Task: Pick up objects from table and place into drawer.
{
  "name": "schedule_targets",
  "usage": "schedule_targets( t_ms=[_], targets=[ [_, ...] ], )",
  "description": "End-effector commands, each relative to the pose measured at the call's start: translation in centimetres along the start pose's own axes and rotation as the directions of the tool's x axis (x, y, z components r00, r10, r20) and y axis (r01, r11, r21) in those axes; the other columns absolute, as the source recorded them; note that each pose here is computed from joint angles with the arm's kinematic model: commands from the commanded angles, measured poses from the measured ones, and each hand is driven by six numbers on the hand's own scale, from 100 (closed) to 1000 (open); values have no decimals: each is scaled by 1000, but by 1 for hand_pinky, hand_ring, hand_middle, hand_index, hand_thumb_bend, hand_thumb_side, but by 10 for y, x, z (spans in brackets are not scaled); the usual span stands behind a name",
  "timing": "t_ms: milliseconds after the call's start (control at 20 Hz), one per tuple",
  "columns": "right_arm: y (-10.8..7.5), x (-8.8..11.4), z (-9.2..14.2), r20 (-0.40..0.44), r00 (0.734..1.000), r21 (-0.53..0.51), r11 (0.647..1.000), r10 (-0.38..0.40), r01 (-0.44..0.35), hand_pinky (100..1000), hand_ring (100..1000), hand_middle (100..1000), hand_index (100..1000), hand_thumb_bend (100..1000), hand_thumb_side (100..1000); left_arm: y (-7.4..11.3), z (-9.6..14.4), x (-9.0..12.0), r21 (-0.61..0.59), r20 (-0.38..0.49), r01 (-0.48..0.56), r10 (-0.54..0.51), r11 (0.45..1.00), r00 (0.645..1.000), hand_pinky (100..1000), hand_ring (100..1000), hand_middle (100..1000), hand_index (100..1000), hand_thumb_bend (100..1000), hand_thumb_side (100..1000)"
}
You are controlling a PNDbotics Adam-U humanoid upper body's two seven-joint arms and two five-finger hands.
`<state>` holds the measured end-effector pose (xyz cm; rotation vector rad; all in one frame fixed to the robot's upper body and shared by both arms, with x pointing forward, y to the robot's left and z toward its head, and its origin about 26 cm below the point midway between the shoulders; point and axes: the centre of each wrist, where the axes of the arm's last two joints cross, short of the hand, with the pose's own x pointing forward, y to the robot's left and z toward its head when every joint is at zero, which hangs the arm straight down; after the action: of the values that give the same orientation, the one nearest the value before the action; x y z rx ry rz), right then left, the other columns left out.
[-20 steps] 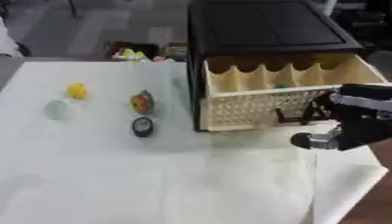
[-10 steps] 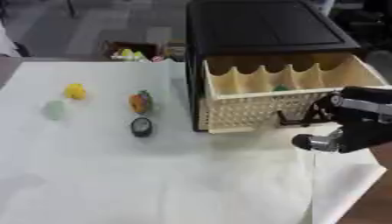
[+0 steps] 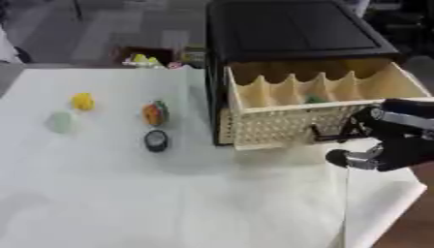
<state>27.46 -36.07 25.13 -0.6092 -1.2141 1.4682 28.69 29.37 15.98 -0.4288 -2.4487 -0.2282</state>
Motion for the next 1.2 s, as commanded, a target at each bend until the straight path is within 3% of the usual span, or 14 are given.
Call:
schedule_targets(
  t_ms=[50, 650, 1200],
  targets=[
    [-7, 3, 5, 6, 1000, -19, 999, 29, -29, 100, 100, 100, 658, 435, 764, 3, -7, 8, -23, 21, 29, -28, 999, 999, 474, 587, 565, 729, 100, 967],
    [-8, 3, 6, 1, 998, -50, 997, 55, -55, 100, 100, 100, 692, 438, 760, 4, -8, 9, -21, 22, 25, -25, 999, 999, 474, 589, 565, 730, 100, 966],
    [-11, 2, 8, -13, 996, -123, 989, 83, -84, 100, 100, 100, 837, 435, 764, 4, -7, 9, -19, 21, 25, -24, 1000, 999, 474, 589, 565, 731, 100, 964]
  ],
)
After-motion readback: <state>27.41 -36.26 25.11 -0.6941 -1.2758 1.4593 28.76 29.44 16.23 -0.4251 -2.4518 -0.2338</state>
